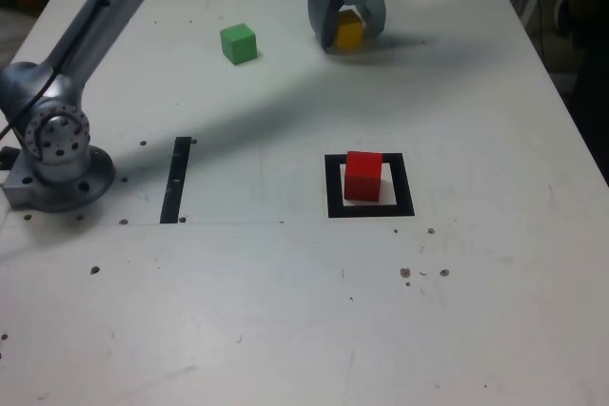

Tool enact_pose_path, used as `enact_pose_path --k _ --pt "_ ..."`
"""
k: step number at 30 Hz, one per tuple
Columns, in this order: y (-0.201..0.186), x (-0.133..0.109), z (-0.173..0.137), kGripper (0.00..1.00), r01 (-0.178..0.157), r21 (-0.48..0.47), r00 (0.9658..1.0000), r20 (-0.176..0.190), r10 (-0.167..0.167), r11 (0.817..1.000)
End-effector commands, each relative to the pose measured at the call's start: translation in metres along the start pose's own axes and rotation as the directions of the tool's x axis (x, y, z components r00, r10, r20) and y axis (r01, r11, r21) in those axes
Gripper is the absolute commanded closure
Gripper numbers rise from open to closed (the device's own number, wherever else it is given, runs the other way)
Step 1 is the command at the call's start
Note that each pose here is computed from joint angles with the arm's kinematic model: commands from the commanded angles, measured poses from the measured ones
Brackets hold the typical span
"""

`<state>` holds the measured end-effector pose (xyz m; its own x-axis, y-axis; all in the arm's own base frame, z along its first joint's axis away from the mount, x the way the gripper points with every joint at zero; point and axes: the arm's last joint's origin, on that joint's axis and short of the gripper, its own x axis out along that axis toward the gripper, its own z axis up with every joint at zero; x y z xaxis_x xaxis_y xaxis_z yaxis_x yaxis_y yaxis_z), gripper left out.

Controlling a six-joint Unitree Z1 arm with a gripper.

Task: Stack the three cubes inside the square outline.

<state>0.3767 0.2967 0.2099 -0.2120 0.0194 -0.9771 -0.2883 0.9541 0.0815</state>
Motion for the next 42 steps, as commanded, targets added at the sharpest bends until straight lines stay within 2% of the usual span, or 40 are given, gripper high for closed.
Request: enact_pose_path --k 1,6,9,14,17,23,28,31,33,35,39,42 --pt "-0.001 0.002 0.002 0.70 0.001 0.005 1.0000 -0.001 -0.001 1.000" --pt "-0.002 0.000 0.003 0.80 -0.003 0.014 1.0000 -0.001 0.003 1.000" --pt "-0.007 -0.010 0.002 0.83 -0.011 0.031 0.9999 0.009 0.011 0.999" --pt "-0.025 -0.049 -0.013 0.83 -0.027 0.096 0.9987 0.046 0.023 0.995" --pt "-0.050 -0.082 -0.030 0.83 -0.050 0.180 0.9955 0.088 0.035 0.982" --pt "-0.111 -0.118 -0.066 0.85 -0.097 0.328 0.9911 0.119 0.061 0.940" --pt "-0.173 -0.134 -0.101 0.86 -0.150 0.440 0.9858 0.134 0.101 0.885" --pt "-0.210 -0.133 -0.120 0.86 -0.158 0.500 0.9856 0.132 0.106 0.852" --pt "-0.231 -0.130 -0.131 0.86 -0.157 0.525 0.9861 0.130 0.103 0.837" --pt "-0.252 -0.124 -0.143 0.86 -0.140 0.526 0.9883 0.127 0.086 0.839" --pt "-0.282 -0.108 -0.155 0.86 -0.094 0.471 0.9925 0.113 0.045 0.877" --pt "-0.301 -0.099 -0.157 0.86 -0.078 0.428 0.9943 0.099 0.039 0.901"
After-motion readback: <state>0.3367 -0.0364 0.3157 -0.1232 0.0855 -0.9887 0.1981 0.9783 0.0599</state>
